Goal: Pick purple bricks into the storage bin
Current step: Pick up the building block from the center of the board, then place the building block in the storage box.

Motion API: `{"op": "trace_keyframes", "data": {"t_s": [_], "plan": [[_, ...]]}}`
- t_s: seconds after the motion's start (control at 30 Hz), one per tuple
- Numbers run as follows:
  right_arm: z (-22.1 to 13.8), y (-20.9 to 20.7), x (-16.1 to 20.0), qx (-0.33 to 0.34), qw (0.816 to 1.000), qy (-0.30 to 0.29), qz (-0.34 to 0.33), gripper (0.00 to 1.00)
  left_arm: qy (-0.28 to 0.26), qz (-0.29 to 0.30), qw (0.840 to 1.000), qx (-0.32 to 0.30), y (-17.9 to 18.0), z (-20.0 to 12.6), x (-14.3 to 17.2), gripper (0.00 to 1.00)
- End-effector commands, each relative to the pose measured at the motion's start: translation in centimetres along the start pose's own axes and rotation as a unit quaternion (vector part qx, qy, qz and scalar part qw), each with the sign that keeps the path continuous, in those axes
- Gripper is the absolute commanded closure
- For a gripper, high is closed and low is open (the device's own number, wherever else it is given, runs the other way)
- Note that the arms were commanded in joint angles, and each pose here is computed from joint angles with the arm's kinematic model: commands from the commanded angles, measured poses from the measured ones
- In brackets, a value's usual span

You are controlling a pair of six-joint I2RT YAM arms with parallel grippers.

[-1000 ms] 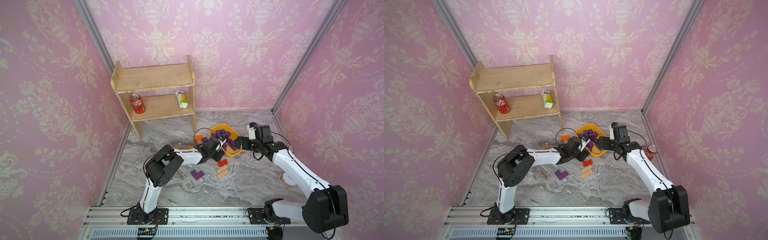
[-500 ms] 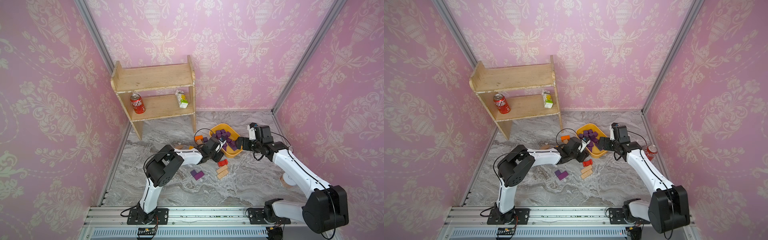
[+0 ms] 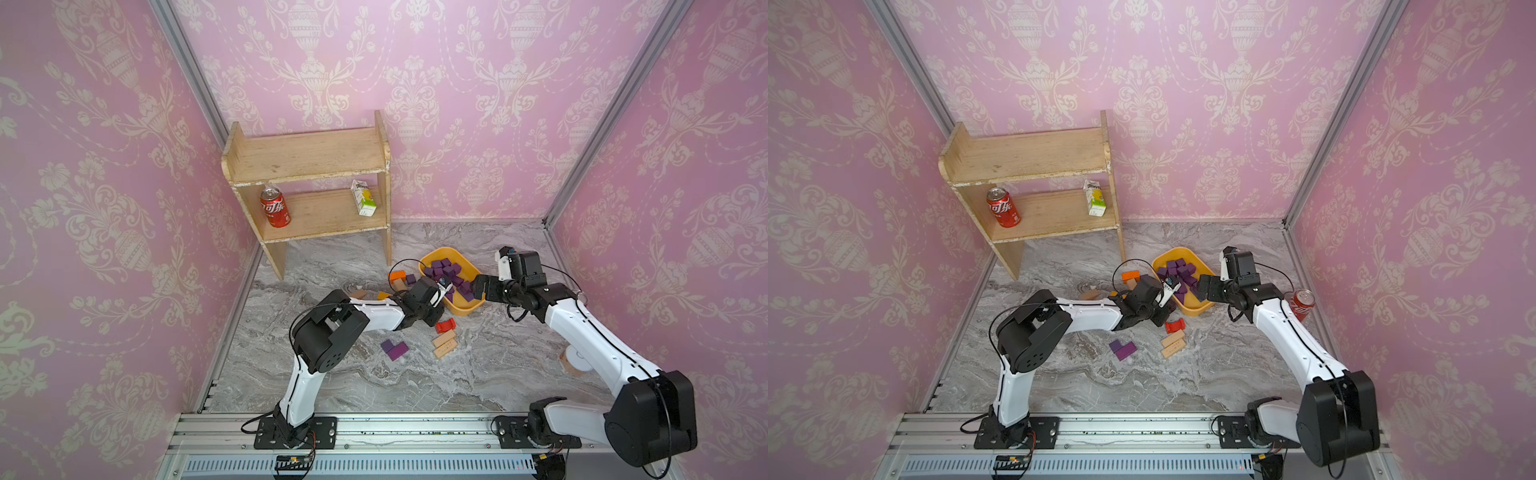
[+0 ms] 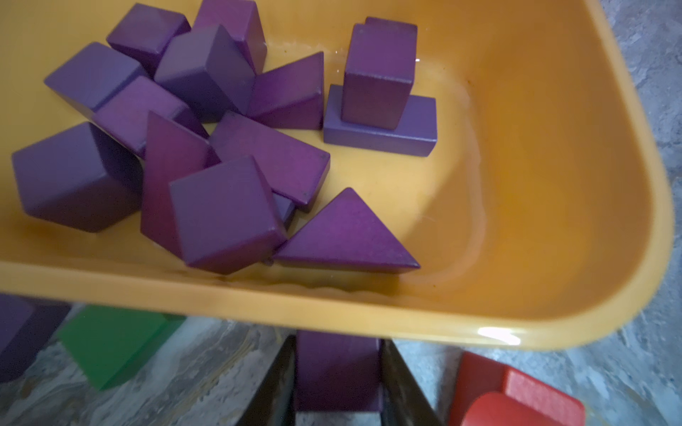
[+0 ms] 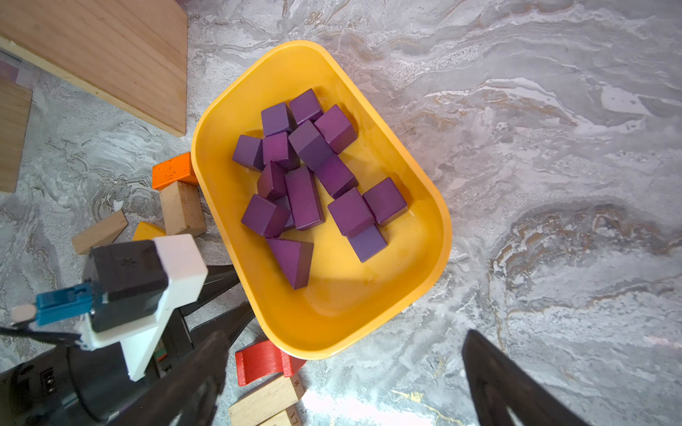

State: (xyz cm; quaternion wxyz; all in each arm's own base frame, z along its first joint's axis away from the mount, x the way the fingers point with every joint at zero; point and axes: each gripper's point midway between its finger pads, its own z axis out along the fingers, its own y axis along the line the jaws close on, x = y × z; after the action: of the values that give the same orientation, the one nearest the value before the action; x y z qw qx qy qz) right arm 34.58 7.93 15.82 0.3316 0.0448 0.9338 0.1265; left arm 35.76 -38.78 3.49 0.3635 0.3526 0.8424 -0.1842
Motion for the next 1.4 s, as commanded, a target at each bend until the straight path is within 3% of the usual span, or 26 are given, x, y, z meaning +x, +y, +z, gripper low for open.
{"op": "trace_keyframes", "data": {"t_s": [0.0,0.27,0.53,0.9,0.97,1.07,1.13,1.37], "plan": [[-0.8,-0.5,0.0,0.009,1.0,-0.005,0.006,0.0,-0.034,0.01,0.999,-0.019,0.6,-1.7,-1.1,0.7],[-1.1,-0.4,-0.9,0.013,1.0,-0.01,0.006,0.0,-0.046,0.012,0.996,-0.074,2.3,-5.5,-1.9,0.7],[0.1,-0.2,-1.1,0.004,0.999,-0.017,0.028,0.0,-0.077,0.021,0.989,-0.123,3.7,-9.2,-5.6,0.69],[0.0,-0.6,-1.0,0.006,0.999,-0.022,0.03,0.0,-0.112,0.021,0.988,-0.104,3.0,-4.5,-11.2,0.69],[0.0,-0.7,-0.9,0.008,0.999,-0.021,0.029,0.0,-0.105,0.023,0.989,-0.099,2.9,-3.6,-11.5,0.58],[0.0,-1.1,-0.5,0.012,0.999,-0.017,0.029,0.0,-0.108,0.021,0.988,-0.106,3.1,-3.1,-11.9,0.14],[-0.1,-1.2,-0.2,0.012,0.999,-0.016,0.029,0.0,-0.115,0.018,0.986,-0.12,3.6,-3.6,-12.3,0.01],[-1.5,2.0,0.3,-0.048,0.998,-0.021,-0.02,0.0,-0.108,-0.045,0.965,-0.233,7.8,-10.0,-12.4,0.01]]}}
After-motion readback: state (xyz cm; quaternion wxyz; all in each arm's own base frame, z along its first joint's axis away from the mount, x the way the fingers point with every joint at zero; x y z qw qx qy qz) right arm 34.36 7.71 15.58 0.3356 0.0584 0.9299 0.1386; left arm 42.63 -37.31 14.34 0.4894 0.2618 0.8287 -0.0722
